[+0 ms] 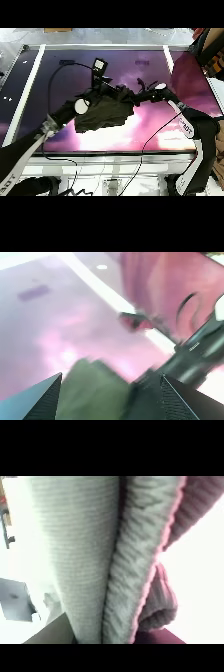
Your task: Fold the clothes and pants, and hang the long-sleeved shirts on hangers.
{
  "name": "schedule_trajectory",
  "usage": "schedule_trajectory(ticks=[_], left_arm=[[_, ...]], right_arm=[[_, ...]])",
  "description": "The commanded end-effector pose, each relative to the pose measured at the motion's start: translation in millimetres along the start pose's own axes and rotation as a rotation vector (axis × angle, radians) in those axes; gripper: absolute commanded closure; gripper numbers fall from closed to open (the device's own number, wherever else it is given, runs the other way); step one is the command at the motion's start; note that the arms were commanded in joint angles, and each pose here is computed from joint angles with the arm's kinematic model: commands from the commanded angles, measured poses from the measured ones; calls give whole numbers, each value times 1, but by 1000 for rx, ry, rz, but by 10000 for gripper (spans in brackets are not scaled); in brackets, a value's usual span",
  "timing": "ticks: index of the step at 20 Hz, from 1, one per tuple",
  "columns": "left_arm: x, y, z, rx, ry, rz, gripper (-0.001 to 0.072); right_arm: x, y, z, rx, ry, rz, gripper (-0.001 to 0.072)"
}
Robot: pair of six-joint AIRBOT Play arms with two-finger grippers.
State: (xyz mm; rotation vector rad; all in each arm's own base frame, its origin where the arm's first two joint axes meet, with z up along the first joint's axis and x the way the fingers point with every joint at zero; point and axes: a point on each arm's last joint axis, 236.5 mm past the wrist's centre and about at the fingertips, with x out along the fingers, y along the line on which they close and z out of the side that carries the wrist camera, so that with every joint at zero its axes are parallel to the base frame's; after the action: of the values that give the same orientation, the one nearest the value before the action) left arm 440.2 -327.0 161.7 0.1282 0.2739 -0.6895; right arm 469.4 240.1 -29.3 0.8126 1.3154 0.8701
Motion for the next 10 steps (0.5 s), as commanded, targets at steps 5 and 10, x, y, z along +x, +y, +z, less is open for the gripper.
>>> schedule_trajectory(ticks=[5, 10], left_arm=[[-102, 135, -54, 279, 413, 226, 197], [-145, 160, -52, 164, 444, 306, 480]], right_arm=[[-118, 80, 25, -162, -67, 70, 685], [-239, 85, 4, -175, -189, -197, 685]])
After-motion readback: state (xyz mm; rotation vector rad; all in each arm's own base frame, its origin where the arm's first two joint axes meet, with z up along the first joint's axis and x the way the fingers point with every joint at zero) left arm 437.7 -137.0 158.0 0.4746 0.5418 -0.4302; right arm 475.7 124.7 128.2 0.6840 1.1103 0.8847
